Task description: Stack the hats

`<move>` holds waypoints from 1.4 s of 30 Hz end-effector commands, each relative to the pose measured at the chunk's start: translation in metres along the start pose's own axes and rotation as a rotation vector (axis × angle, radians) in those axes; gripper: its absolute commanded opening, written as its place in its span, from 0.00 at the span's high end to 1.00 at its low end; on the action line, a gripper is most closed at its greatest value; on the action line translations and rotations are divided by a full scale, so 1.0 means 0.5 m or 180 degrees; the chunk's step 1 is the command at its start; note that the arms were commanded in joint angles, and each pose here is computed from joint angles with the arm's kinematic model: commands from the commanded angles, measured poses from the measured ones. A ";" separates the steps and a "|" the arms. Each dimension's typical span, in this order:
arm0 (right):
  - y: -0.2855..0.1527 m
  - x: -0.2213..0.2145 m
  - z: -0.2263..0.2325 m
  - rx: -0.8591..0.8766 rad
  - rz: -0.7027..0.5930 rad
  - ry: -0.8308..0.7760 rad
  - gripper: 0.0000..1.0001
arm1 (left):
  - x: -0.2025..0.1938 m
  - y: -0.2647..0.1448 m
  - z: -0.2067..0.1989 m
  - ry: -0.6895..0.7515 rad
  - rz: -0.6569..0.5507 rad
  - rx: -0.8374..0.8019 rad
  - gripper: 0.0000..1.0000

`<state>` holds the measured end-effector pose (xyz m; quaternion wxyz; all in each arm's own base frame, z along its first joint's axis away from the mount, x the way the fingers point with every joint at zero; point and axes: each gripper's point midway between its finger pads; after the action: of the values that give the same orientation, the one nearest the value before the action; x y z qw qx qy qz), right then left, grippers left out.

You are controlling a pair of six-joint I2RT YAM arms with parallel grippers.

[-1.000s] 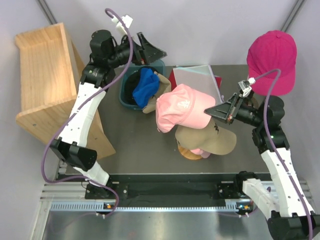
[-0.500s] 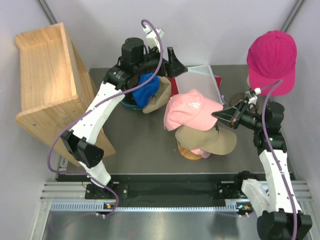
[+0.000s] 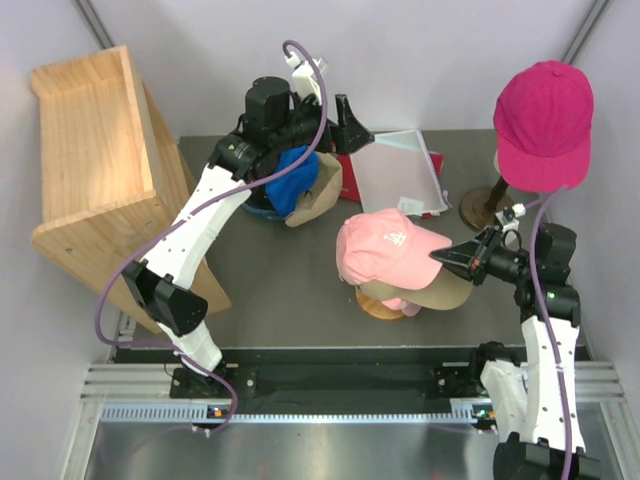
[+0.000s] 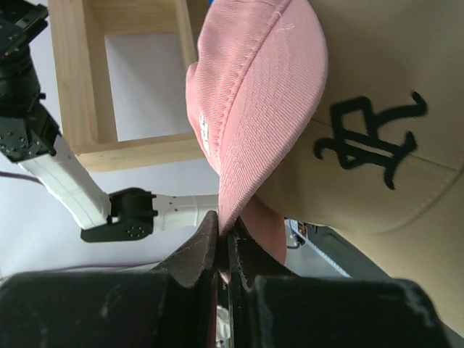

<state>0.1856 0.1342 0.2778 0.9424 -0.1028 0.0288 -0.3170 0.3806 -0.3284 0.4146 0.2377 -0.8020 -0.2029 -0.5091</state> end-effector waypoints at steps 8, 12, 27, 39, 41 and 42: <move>-0.034 -0.011 -0.059 -0.0542 -0.0097 0.0033 1.00 | -0.004 -0.015 0.008 0.0147 -0.0010 0.0125 0.01; -0.044 -0.020 -0.093 -0.0752 -0.0111 0.0089 1.00 | -0.017 -0.014 0.014 0.0164 0.0043 0.0140 0.01; -0.066 0.001 -0.215 -0.1361 -0.0416 0.0292 1.00 | -0.030 0.002 0.032 0.0140 0.0136 0.0212 0.01; -0.062 0.025 -0.312 -0.1607 -0.0574 0.0665 1.00 | -0.037 0.015 0.049 0.0061 0.0196 0.0271 0.01; -0.065 0.027 -0.326 -0.1679 -0.0600 0.0727 1.00 | -0.039 0.022 0.054 0.0025 0.0206 0.0280 0.01; -0.070 0.032 -0.335 -0.1770 -0.0640 0.0747 1.00 | -0.032 0.022 0.053 0.0019 0.0191 0.0281 0.01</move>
<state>0.1589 0.1117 0.2100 0.9247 -0.1496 0.1174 -0.3299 0.3921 -0.3229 0.3669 0.3024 -0.8000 -0.1804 -0.4858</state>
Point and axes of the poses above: each gripper's point midway between its finger pads, its own y axis out along the fingers, its own z axis along the line the jaws close on, x = y × z, and after that the axes turned 6 degrees about y, right-handed
